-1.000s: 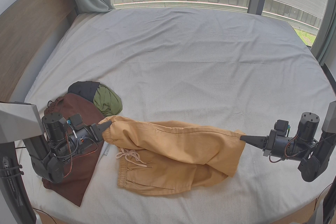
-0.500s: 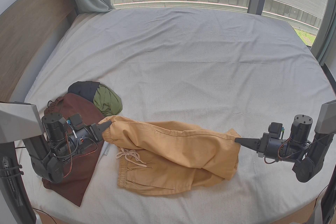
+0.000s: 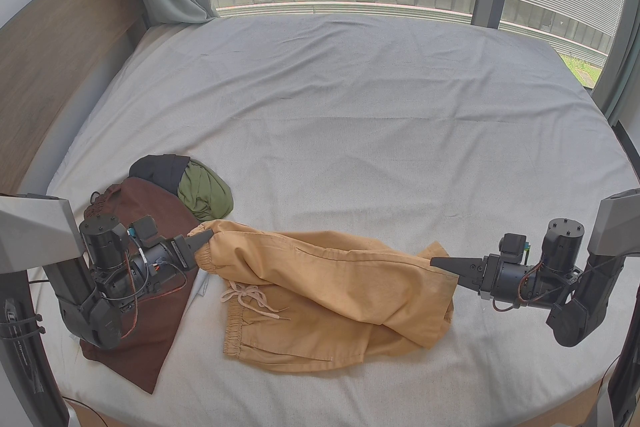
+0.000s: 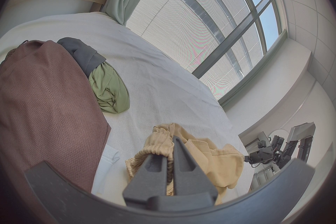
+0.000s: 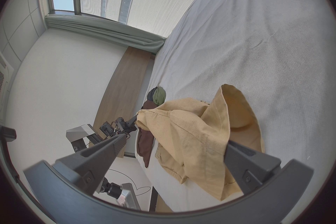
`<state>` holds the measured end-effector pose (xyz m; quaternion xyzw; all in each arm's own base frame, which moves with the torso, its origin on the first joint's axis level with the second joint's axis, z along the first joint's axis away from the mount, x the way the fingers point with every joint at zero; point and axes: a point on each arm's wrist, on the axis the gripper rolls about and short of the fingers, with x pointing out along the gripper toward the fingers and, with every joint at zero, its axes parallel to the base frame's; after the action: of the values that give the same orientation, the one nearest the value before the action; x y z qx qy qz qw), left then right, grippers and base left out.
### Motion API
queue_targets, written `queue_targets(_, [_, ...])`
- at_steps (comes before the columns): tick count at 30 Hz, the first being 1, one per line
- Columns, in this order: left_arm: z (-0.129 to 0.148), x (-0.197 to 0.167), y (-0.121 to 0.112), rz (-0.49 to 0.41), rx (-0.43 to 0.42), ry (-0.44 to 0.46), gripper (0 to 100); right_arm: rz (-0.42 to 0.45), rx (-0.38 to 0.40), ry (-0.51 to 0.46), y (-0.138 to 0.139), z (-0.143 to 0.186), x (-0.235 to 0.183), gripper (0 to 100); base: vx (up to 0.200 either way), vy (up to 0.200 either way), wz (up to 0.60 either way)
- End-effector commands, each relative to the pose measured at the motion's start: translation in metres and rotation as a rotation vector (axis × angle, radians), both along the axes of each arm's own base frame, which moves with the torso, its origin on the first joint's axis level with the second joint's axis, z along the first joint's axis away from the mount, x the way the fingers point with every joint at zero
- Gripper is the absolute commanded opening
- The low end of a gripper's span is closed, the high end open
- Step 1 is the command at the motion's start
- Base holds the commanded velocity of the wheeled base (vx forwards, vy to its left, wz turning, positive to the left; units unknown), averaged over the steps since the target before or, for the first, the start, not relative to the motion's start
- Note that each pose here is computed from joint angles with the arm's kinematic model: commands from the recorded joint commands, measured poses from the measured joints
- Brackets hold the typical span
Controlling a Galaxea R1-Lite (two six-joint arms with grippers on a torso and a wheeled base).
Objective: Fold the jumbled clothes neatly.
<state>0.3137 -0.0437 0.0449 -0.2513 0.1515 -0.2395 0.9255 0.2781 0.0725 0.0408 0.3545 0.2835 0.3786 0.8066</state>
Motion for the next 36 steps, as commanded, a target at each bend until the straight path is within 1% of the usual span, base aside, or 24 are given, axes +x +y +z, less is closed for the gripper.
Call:
queue_targets(1, [0.000,0.000,0.000,-0.001,0.000,0.000,0,0.005,-0.001,0.006,0.002,-0.004,0.002,100,0.000,0.000,0.00])
queue_targets(10, [0.000,-0.001,-0.001,-0.004,0.000,0.002,0,0.037,0.004,-0.014,0.013,-0.001,0.005,100,0.000,0.000,0.00])
queue_targets(16, [0.000,0.000,-0.001,-0.004,0.000,0.002,0,0.027,-0.003,-0.017,0.019,-0.005,0.010,100,0.000,0.000,0.00])
queue_targets(21, [0.001,-0.001,-0.001,-0.004,-0.001,-0.001,0,0.044,-0.004,-0.021,0.027,-0.006,0.009,100,0.000,0.000,0.00])
queue_targets(27, [0.001,-0.001,-0.002,-0.006,0.001,-0.002,0,0.022,-0.007,-0.044,0.034,-0.003,0.012,100,0.000,0.000,0.00])
queue_targets(32, [-0.001,0.000,-0.001,-0.012,0.034,-0.017,0,0.019,-0.007,-0.047,0.034,-0.002,0.013,100,0.000,0.000,0.00])
queue_targets(36, [-0.001,0.000,-0.001,-0.013,0.036,-0.017,0,0.013,-0.007,-0.052,0.034,-0.002,0.014,100,0.000,0.000,0.00])
